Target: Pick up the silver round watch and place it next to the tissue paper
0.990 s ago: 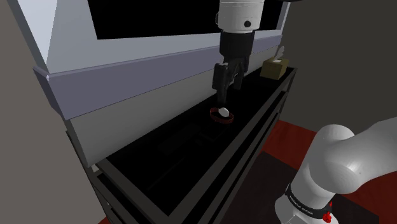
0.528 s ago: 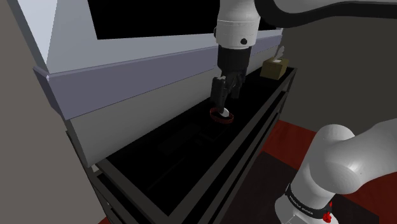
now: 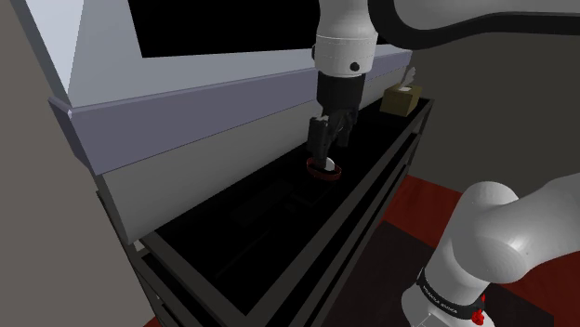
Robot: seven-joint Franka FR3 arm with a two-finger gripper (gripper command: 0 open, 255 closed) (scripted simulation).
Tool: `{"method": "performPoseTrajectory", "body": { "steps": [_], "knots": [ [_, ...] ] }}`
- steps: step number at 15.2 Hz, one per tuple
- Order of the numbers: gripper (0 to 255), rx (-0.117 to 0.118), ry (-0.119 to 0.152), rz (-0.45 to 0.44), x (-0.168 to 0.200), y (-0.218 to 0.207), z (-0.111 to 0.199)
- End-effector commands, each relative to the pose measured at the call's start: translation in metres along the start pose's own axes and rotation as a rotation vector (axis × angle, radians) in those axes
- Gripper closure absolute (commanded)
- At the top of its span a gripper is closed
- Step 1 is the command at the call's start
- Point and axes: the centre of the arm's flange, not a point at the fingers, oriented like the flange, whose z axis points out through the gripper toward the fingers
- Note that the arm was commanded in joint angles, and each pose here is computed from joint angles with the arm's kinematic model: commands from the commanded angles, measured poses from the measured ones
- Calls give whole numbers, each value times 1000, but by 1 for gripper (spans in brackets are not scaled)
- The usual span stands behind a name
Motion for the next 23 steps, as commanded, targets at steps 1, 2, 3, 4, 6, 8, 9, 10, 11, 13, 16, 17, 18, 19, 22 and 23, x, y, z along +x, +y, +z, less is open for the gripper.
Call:
{"method": "performPoseTrajectory", "body": {
  "steps": [1,2,3,4,6,8,9,10,11,13,16,17,18,19,22,23],
  "knots": [
    [255,0,0,0,0,0,0],
    [255,0,0,0,0,0,0],
    [255,0,0,0,0,0,0],
    [255,0,0,0,0,0,0],
    [255,0,0,0,0,0,0],
    [255,0,0,0,0,0,0],
    [255,0,0,0,0,0,0],
    [255,0,0,0,0,0,0],
    [255,0,0,0,0,1,-5],
    [255,0,0,0,0,2,-16],
    [255,0,0,0,0,3,-31],
    [255,0,0,0,1,4,-37],
    [255,0,0,0,1,4,-42],
    [255,0,0,0,1,5,-47],
    [255,0,0,0,1,7,-63],
    [255,0,0,0,1,7,-68]
  ]
}}
